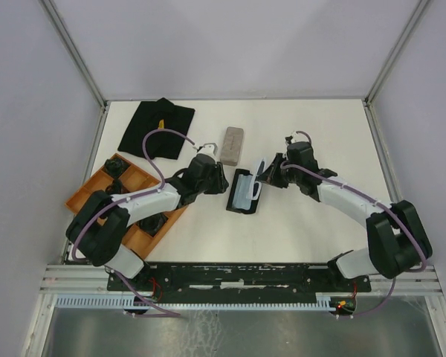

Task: Organize the sunglasses
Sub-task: Adjust the sunglasses case at the center of the board, then place the sunglasses in the sunglasses case.

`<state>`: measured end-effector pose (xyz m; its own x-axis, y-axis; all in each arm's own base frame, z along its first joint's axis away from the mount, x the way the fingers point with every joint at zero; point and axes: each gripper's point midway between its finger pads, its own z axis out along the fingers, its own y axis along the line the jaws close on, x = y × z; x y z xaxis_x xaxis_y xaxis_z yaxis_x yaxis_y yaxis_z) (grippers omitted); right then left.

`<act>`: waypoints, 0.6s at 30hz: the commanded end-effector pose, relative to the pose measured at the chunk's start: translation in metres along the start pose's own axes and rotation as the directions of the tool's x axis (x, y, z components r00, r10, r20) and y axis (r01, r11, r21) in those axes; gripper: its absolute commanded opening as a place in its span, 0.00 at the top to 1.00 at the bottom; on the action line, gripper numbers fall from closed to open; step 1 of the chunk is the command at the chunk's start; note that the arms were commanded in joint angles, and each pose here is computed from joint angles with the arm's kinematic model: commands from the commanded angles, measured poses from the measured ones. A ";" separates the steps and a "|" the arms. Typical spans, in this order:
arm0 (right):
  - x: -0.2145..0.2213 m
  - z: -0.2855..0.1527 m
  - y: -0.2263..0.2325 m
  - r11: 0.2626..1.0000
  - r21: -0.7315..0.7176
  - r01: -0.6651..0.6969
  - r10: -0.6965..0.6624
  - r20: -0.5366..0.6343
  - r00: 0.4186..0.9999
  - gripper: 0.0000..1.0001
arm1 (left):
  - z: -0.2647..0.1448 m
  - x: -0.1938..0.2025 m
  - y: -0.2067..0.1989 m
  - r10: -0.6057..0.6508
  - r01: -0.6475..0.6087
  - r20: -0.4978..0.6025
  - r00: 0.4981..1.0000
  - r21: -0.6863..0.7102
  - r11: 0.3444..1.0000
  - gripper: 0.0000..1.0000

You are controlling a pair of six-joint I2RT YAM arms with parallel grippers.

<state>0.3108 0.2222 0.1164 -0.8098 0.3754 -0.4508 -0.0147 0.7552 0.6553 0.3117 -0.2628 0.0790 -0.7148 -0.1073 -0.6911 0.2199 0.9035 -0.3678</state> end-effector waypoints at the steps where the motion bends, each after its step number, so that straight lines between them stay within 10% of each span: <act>1: -0.009 0.017 0.021 0.995 -0.089 -0.055 0.057 0.020 0.998 1.00 | 0.007 0.001 0.005 0.017 -0.016 0.013 1.000 -0.020 1.000 0.55; 18: 0.011 0.033 -0.003 0.999 -0.014 -0.048 0.047 -0.060 0.997 1.00 | 0.018 0.049 0.006 0.104 -0.110 -0.110 0.989 -0.050 0.993 0.59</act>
<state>0.3150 0.2360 0.0775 -0.8504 0.3935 -0.3494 0.0656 0.7381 0.6715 0.2944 -0.2681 0.0366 -0.7739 -0.0255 -0.6328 0.2256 0.9226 -0.3131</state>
